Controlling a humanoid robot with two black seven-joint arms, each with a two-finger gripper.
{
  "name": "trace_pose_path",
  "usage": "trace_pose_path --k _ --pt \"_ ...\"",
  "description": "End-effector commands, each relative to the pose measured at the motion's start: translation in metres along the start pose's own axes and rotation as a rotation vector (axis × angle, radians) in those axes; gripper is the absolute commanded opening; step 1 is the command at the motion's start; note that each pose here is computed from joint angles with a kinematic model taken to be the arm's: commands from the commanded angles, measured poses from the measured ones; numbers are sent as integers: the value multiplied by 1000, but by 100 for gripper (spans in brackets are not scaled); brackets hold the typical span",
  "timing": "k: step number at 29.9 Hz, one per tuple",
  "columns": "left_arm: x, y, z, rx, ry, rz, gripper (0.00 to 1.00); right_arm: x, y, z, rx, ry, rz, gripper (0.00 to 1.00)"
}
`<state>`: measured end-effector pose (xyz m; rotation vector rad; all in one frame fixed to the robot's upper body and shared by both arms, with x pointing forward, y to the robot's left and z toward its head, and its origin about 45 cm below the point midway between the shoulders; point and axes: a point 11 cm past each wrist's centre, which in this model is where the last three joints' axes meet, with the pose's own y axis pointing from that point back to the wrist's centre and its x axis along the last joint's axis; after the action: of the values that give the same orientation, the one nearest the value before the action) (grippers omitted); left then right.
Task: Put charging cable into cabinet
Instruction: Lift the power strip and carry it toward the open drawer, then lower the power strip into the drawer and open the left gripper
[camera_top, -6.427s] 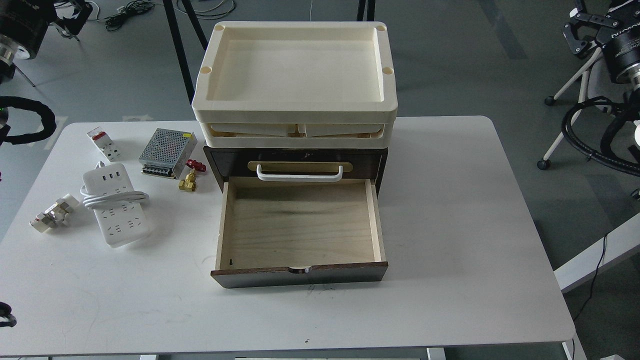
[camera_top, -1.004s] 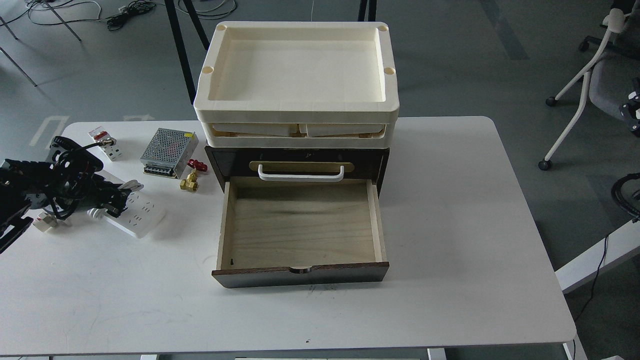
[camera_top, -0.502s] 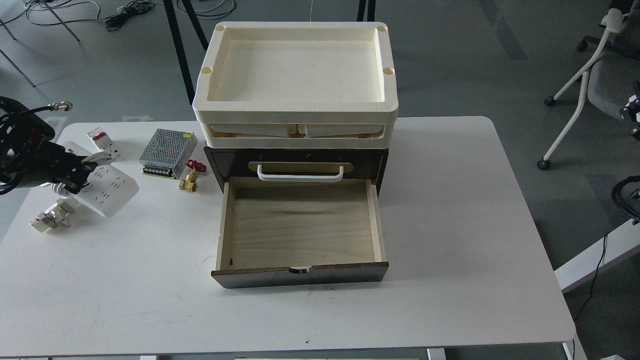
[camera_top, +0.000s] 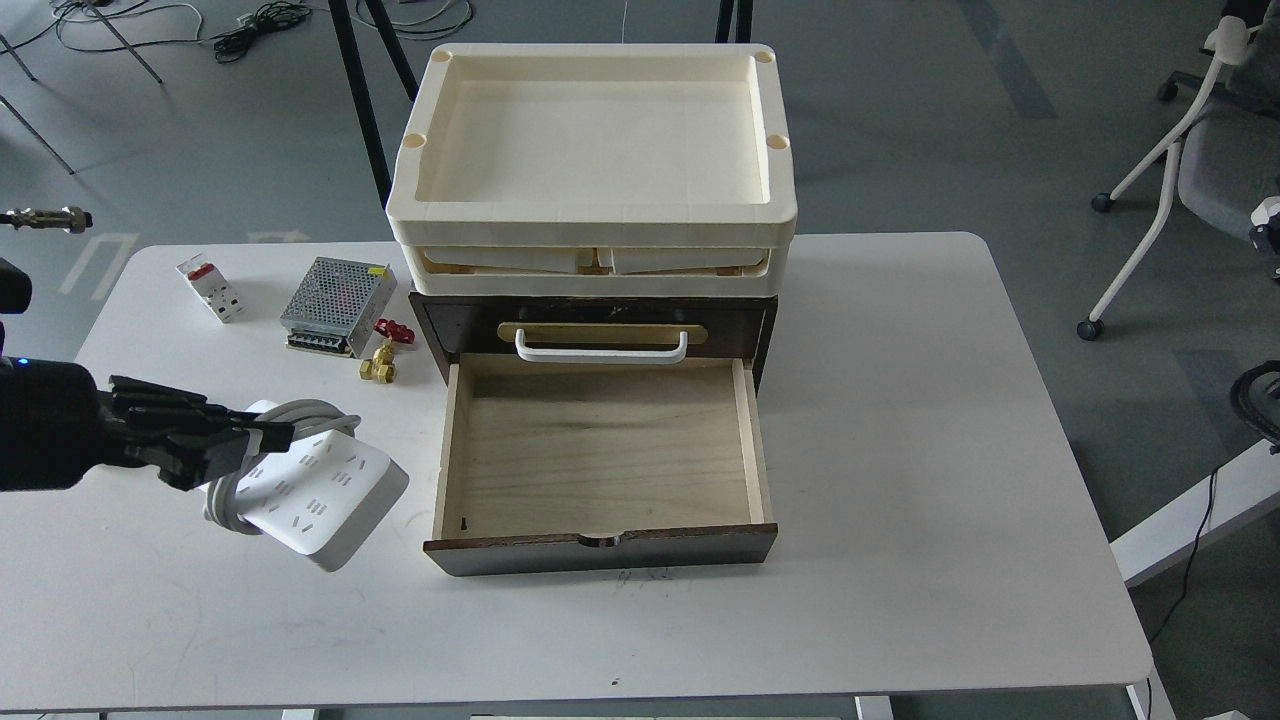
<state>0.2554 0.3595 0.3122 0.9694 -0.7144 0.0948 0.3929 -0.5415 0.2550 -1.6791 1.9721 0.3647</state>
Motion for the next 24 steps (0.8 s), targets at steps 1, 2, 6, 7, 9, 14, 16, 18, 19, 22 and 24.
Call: trace_pose_path --k 1,2,6,7,9,14,16,18,19,22,24 --pt "17 -29 29 -202 131 65 0 1 0 -1 1 2 3 99" --pt "22 -38 35 -250 159 76 0 2 1 0 1 2 5 99" --pt "38 -72 48 -385 255 102 0 5 1 -2 3 7 14 99" --pt "40 -80 50 -405 270 102 0 5 1 -2 4 8 15 99" --pt "44 -99 49 -432 293 103 0 5 1 -2 4 8 15 99" --pt "39 -139 32 -421 361 107 0 9 3 -2 2 13 25 99" --pt "32 -146 18 -390 396 112 0 12 6 0 -3 15 33 99" --pt "31 -151 13 -377 408 114 0 16 9 1 -8 18 42 99" --pt "32 -154 13 -378 411 114 0 17 10 1 -9 18 43 99" --pt "32 -163 10 -373 421 115 0 18 11 2 -12 19 46 99" --pt "28 -171 5 -363 440 123 0 18 11 3 -12 19 46 99"
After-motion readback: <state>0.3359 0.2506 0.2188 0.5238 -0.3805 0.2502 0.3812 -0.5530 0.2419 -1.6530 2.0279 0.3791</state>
